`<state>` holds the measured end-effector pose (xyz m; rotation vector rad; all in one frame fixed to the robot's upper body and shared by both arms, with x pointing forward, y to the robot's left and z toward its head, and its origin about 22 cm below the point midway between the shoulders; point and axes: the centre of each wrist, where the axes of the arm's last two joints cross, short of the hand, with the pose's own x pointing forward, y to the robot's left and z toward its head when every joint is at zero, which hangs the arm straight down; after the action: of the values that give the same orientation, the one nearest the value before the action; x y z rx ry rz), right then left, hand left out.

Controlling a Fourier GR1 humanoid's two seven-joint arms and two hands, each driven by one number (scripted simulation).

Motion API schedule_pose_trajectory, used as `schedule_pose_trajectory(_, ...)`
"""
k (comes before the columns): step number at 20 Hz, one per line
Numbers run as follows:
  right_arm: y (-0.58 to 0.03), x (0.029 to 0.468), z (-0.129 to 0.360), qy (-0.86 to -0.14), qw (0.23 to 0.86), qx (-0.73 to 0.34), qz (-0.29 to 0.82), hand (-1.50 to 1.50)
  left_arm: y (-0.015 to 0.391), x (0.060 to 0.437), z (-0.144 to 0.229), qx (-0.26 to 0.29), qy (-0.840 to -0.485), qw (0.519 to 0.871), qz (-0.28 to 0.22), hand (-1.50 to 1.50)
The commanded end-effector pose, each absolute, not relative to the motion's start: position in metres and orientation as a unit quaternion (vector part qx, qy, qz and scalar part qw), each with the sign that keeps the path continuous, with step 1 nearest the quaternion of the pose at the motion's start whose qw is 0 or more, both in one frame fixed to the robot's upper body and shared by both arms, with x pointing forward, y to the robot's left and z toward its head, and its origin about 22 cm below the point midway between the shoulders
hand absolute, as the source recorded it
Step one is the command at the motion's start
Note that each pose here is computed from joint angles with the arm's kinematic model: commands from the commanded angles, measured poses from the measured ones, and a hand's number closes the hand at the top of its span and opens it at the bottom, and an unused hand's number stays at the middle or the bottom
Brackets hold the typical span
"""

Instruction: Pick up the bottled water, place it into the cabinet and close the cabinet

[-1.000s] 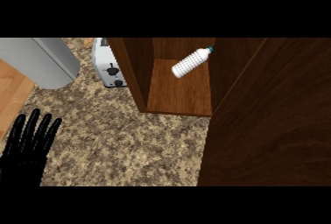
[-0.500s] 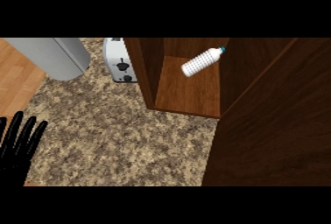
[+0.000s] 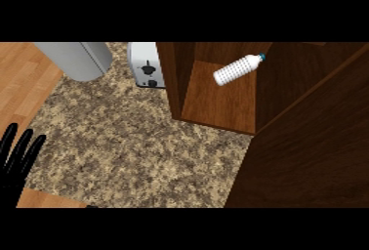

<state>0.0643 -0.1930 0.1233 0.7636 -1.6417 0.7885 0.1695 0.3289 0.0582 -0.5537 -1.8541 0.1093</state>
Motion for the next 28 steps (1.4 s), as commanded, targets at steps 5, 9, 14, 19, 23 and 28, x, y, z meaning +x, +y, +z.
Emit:
schedule_pose_trajectory(5, -0.183, 0.074, 0.145, -0.672, 0.479, 0.334, 0.456, 1.5, 0.334, 0.174, 0.064, -0.244, -0.785, 0.569, 0.024, -1.5)
schedule_pose_trajectory(9, -0.178, 0.078, 0.142, -0.673, 0.479, 0.342, 0.448, 1.5, 0.344, 0.174, 0.065, -0.235, -0.786, 0.571, 0.025, -1.5)
schedule_pose_trajectory(14, -0.18, 0.084, 0.144, -0.665, 0.474, 0.329, 0.474, 1.5, 0.345, 0.175, 0.067, -0.239, -0.786, 0.569, 0.022, -1.5)
schedule_pose_trajectory(19, -0.179, 0.09, 0.144, -0.674, 0.469, 0.325, 0.47, 1.5, 0.346, 0.177, 0.066, -0.241, -0.787, 0.568, 0.028, -1.5)
schedule_pose_trajectory(23, -0.177, 0.092, 0.141, -0.678, 0.479, 0.333, 0.447, 1.5, 0.349, 0.179, 0.072, -0.242, -0.791, 0.562, 0.021, -1.5)
schedule_pose_trajectory(28, -0.173, 0.089, 0.132, -0.654, 0.489, 0.382, 0.433, 1.5, 0.348, 0.181, 0.073, -0.248, -0.793, 0.555, 0.021, -1.5)
